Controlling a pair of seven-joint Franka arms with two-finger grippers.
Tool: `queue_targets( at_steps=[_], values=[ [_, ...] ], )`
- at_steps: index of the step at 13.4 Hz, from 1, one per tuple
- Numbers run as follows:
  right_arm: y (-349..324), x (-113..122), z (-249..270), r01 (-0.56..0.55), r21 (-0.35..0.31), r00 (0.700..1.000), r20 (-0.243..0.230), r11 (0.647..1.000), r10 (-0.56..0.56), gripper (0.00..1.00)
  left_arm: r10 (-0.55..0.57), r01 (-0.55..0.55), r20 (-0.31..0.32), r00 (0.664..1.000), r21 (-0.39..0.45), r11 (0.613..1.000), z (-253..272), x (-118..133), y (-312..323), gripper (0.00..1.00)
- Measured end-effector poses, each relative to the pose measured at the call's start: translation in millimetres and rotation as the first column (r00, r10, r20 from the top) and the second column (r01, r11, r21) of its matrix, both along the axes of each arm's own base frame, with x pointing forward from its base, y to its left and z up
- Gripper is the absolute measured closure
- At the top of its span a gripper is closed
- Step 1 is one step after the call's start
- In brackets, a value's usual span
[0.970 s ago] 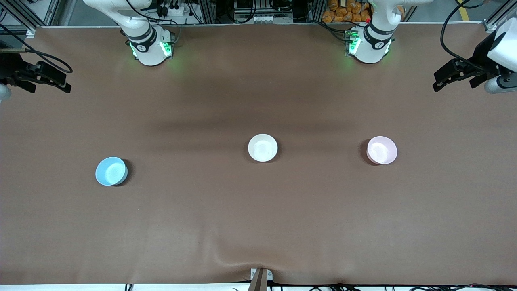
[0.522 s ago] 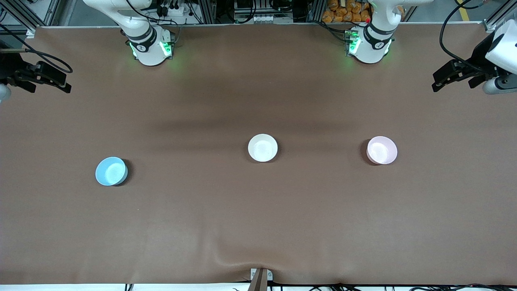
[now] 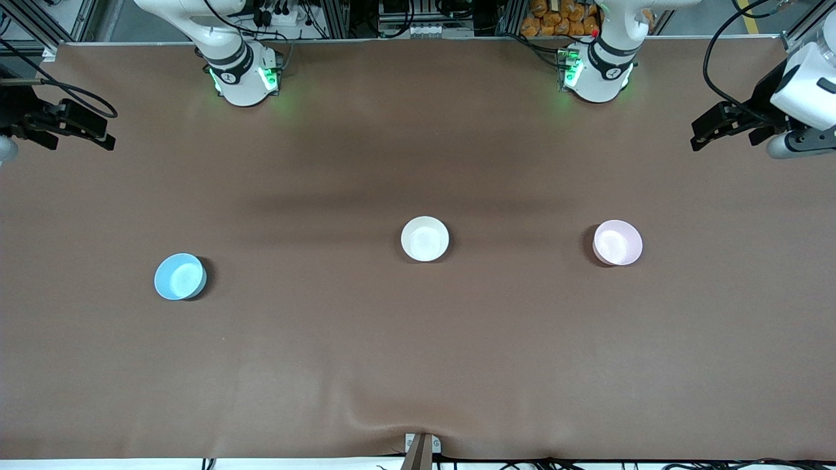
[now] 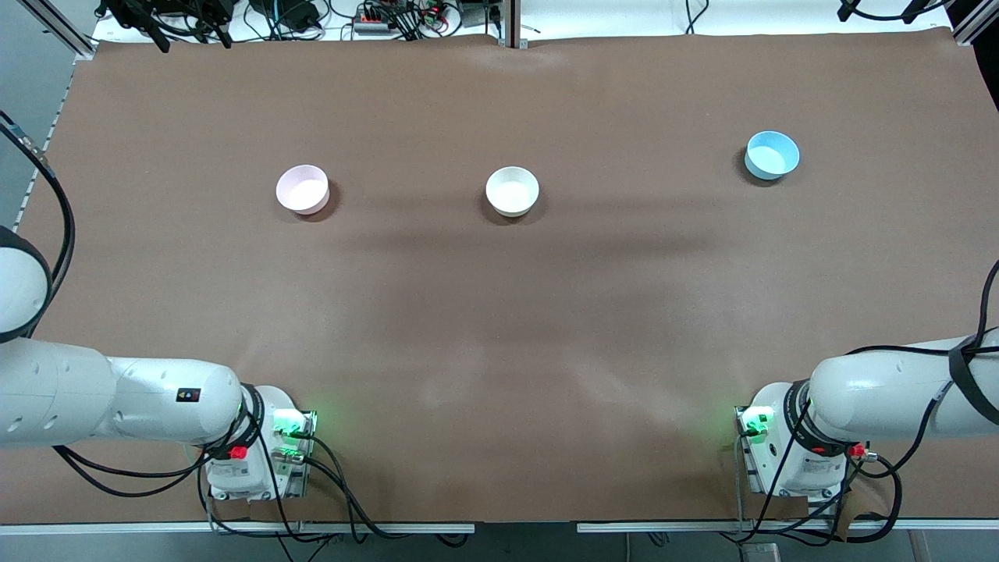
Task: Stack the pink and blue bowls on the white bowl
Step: 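Move the left gripper down over the pale pink bowl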
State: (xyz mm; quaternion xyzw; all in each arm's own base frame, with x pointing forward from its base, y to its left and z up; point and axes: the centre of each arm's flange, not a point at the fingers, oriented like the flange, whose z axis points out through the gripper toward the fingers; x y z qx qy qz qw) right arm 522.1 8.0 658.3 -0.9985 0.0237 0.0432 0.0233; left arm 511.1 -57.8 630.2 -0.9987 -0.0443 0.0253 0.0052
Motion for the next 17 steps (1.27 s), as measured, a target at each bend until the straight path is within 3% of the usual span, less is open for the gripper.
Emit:
queue_targets(
  at_steps=[9, 17],
  values=[
    [-0.1, 0.0, -0.3, 0.000, 0.000, 1.000, -0.001, 1.000, 0.000, 0.00, -0.026, 0.026, -0.003, 1.000, 0.006, 1.000, -50.7, 14.7, -60.9, 0.00],
    [-0.4, 0.0, -0.5, 0.001, 0.000, 1.000, -0.001, 1.000, -0.001, 0.00, 0.057, -0.057, 0.027, 0.998, -0.003, 0.998, -160.8, 27.6, -16.3, 0.00]
  ],
)
